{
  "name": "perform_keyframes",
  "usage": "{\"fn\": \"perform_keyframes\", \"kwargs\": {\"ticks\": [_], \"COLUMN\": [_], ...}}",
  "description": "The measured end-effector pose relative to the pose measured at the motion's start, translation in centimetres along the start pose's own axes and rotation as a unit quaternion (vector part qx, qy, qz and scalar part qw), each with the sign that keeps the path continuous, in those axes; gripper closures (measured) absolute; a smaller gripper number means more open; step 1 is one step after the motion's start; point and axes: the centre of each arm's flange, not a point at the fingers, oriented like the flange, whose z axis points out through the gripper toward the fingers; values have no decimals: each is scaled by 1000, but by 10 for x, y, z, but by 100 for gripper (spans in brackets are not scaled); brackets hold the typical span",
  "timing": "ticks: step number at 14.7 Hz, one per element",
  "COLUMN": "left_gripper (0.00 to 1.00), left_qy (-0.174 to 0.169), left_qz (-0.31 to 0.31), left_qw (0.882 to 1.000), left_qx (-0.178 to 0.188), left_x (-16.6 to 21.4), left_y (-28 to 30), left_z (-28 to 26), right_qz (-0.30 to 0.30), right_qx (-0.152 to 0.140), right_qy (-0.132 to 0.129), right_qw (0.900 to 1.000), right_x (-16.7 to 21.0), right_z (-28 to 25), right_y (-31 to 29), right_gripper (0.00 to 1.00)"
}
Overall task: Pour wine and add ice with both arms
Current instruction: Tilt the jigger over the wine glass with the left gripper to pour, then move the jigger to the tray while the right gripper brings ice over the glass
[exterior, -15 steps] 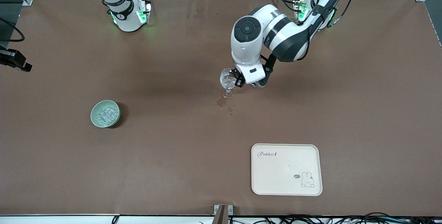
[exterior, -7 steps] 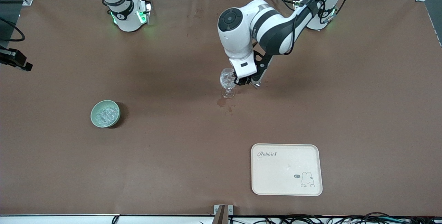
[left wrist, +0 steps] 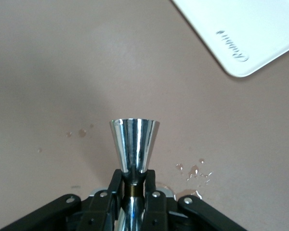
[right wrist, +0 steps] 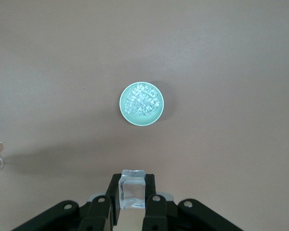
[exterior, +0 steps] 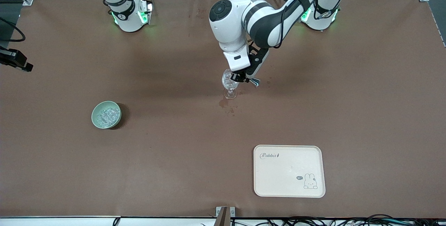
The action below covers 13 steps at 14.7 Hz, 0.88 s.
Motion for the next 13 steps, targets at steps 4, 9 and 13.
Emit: {"fn": "perform_keyframes", "kwargs": {"ticks": [4,9,13], "left_gripper": [78,78,78], "left_qy": [31,27,-71], "left_qz": [15,-13,-50], "left_qw": [999,999,996], "left_qx": [-25,-42,-21], "left_x": [-15,16,115], "left_y": [-1,19,44], "left_z": [-9,-21,-27], "right_qz": [0,0,30], "right_qx": [0,0,5], "right_qy": [0,0,-8], "right_qw": [1000,1000,1000], "right_x": [0,0,-5], "right_z": [0,0,3], "right_y": [0,-1,-36], "right_gripper": [77,77,77]}}
